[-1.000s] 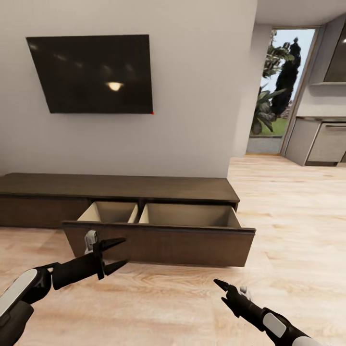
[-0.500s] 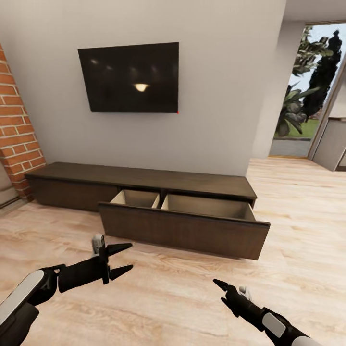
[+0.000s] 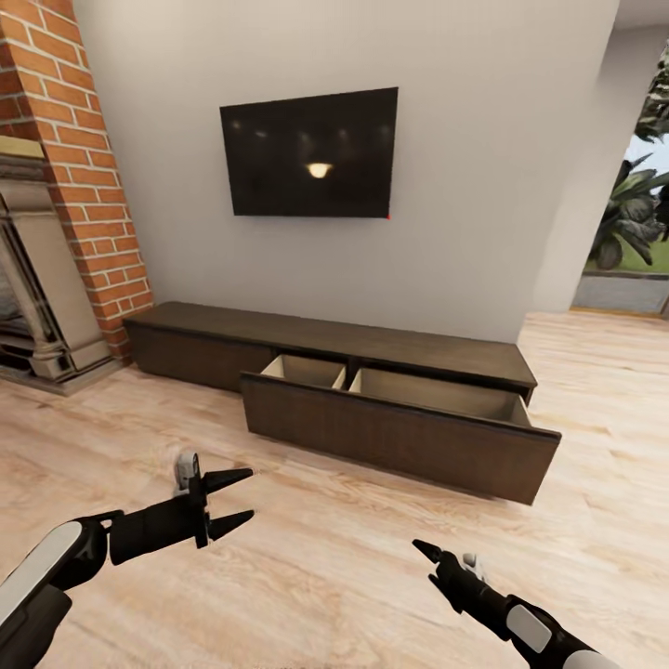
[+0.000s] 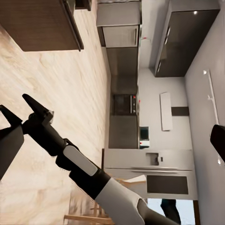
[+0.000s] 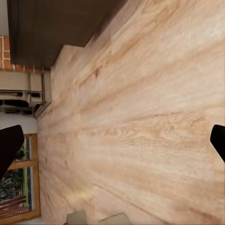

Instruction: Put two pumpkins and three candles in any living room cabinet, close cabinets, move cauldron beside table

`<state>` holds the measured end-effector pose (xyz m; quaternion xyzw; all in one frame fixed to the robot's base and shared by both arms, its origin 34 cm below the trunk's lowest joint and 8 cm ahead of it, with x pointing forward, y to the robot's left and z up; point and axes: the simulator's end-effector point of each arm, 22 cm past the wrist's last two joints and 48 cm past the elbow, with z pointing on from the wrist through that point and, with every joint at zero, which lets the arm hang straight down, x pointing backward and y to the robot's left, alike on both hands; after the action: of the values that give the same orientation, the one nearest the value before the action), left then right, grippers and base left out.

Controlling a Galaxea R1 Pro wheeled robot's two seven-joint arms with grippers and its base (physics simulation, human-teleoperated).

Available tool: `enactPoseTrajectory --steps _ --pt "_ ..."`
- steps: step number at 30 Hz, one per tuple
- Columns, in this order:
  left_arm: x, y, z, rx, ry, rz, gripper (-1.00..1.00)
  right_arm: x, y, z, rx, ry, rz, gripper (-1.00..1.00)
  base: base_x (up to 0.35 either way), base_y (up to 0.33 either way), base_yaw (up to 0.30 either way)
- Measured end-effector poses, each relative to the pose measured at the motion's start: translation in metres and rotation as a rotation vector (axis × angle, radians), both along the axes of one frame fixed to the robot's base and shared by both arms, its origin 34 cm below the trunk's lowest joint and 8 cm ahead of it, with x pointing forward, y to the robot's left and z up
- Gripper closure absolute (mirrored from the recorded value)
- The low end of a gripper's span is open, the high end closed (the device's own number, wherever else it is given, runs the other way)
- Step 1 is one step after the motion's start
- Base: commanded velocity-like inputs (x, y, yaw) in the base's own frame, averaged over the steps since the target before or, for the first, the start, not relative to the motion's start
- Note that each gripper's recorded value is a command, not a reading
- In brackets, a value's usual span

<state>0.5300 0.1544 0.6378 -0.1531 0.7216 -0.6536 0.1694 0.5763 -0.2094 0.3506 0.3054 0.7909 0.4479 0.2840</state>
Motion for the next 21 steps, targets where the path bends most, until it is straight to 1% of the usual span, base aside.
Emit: enactPoseTrajectory --steps 3,8,11,12,13,15,17,18,20,21 --pt "0.001 0.002 -0.002 0.003 0.005 0.003 -1.0 0.002 -0.002 0.0 -0.013 -0.012 -0.006 -1.0 -0.005 0.0 0.274" --pt "0.002 0.004 -0.003 0.005 0.008 0.009 -1.0 0.003 -0.003 0.001 -0.019 -0.018 -0.009 -1.0 -0.001 0.0 0.275" --pt "0.004 0.009 -0.004 0.016 0.003 0.02 -1.0 0.003 -0.004 0.001 -0.021 -0.019 -0.009 -1.0 0.0 0.0 0.275" --pt "0.008 0.018 -0.006 0.046 -0.005 0.037 -1.0 0.003 -0.003 0.001 -0.022 -0.019 -0.009 -1.0 0.0 0.0 0.275" --pt "0.009 0.024 -0.008 0.064 -0.009 0.045 -1.0 0.003 -0.003 0.001 -0.022 -0.02 -0.009 -1.0 0.0 0.0 0.275" --pt "0.015 0.047 -0.012 0.131 -0.022 0.078 -1.0 0.003 -0.003 0.0 -0.025 -0.019 -0.007 -1.0 0.0 0.0 0.275" --pt "0.023 0.074 -0.016 0.176 -0.02 0.124 -1.0 0.003 -0.003 0.0 -0.026 -0.02 -0.005 -1.0 0.0 0.0 0.275" --pt "0.029 0.095 -0.022 0.196 -0.004 0.164 -1.0 0.003 -0.003 0.0 -0.028 -0.021 -0.005 -1.0 0.0 0.0 0.275" --pt "0.036 0.12 -0.034 0.224 0.024 0.215 -1.0 0.004 -0.006 -0.002 -0.056 -0.027 -0.006 -1.0 0.0 0.0 0.275" --pt "0.039 0.136 -0.043 0.273 0.038 0.248 -1.0 0.004 -0.011 -0.007 -0.1 -0.026 -0.005 -1.0 0.0 0.0 0.276"
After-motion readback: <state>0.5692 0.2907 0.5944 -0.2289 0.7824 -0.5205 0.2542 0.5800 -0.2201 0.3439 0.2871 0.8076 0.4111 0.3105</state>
